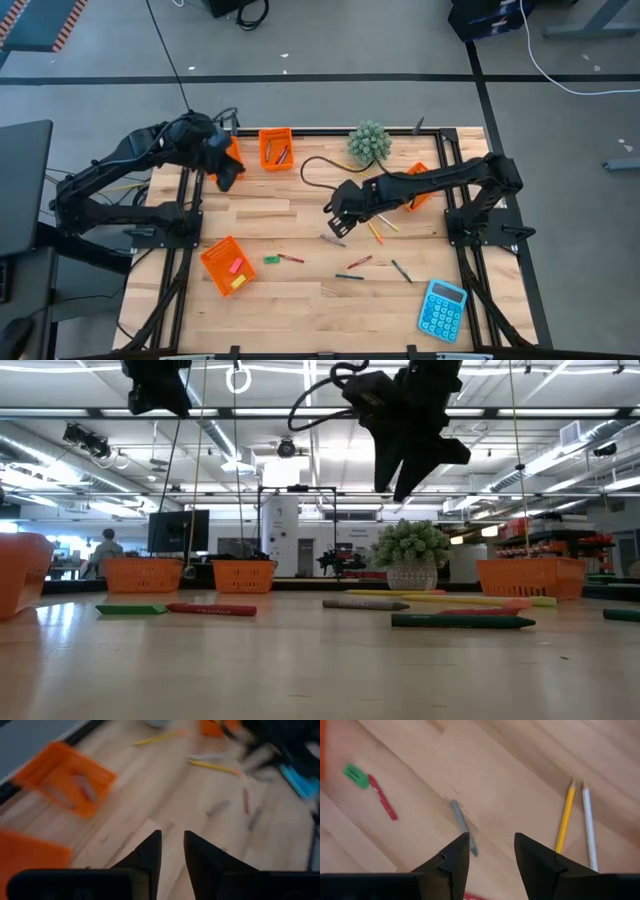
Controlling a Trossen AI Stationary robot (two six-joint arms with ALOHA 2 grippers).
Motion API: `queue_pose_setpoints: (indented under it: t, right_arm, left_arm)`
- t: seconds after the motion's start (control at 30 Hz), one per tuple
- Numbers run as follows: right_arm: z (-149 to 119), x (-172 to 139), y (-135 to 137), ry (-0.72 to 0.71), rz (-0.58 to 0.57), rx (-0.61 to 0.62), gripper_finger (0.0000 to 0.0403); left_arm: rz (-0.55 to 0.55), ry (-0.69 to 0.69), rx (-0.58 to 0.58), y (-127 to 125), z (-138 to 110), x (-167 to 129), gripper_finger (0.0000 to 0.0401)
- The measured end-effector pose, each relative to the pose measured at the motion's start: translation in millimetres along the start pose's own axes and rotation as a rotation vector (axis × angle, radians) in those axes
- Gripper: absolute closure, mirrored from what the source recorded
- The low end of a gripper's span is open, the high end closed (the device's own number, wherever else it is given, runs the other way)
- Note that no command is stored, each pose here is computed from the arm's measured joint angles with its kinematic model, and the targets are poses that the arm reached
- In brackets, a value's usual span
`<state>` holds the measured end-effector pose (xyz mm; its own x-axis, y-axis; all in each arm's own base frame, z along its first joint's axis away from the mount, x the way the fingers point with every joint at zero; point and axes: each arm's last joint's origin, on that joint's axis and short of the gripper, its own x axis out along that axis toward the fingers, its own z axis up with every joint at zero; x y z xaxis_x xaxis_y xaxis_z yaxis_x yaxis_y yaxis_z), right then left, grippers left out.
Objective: Sort crayons/erasers/pens/pencils in bins
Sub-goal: Put the left red crayon into the middle orange bin
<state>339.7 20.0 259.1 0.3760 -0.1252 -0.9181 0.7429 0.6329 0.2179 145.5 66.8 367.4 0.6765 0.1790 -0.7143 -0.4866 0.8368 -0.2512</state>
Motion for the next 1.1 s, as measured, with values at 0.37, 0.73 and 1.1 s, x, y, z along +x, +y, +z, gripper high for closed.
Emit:
queue_pose_setpoints:
  t: [0.37,0.73,1.1]
  right_arm:
    - [12,-63,-23,-0.185,0.071,-0.003,0.0242]
    - [-13,-106,-43,-0.160,0.052,-0.097,0.0242]
    - [-55,-127,-55,-0.262,-0.212,-0.156,0.0242]
  left_arm:
    - [-0.206,0.026,0.466,-56,-2,27,0.0331]
    - [-0.320,0.156,0.572,-131,-21,94,0.0344]
    - [-0.341,0.070,0.652,-186,-46,124,0.0328]
